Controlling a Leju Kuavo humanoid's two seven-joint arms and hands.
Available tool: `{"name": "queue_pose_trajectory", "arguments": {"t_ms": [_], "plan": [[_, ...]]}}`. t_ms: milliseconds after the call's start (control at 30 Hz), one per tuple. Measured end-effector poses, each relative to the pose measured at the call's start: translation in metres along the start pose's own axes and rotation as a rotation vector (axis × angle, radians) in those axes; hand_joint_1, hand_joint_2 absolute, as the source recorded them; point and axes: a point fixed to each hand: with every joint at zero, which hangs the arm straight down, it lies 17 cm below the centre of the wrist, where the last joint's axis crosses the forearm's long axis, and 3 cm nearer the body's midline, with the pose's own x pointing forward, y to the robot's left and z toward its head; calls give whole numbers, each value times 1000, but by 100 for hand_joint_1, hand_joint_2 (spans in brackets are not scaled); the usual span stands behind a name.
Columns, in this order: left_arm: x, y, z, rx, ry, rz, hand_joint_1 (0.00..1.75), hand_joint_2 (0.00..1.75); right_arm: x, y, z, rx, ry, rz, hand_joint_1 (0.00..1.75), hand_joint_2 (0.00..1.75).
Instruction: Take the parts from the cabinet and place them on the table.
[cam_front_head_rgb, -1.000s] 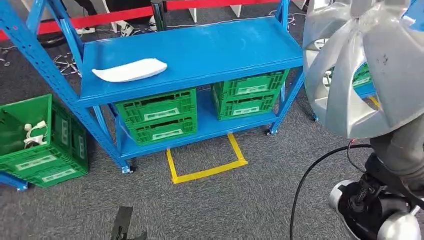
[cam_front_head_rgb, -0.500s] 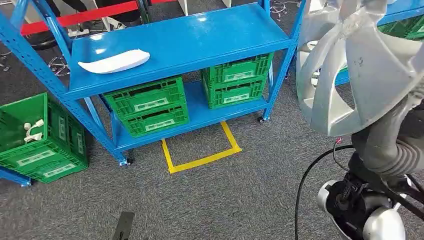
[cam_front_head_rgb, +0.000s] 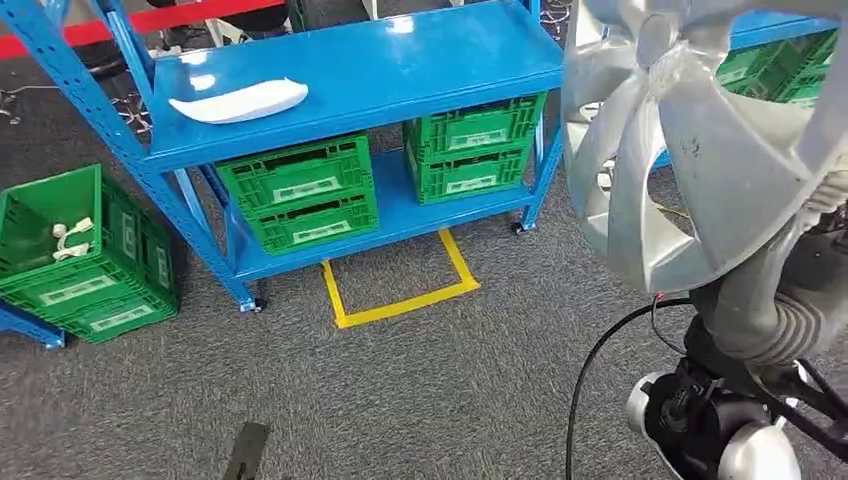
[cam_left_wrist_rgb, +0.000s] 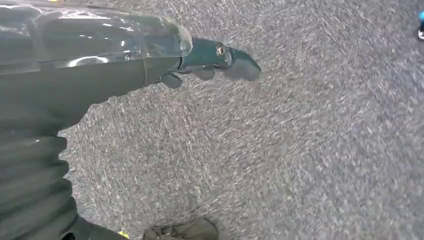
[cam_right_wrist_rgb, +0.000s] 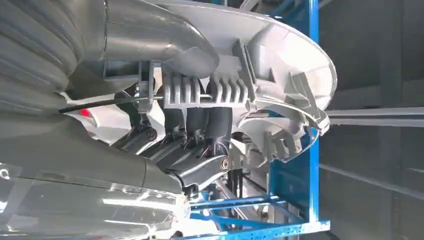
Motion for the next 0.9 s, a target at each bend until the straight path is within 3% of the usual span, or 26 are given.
{"name": "queue_pose_trajectory", "arguments": {"t_ms": [900], "plan": [[-2,-10,5,-25,-4,-27,0,175,-7,8,4,9,35,-33,175,175]]}}
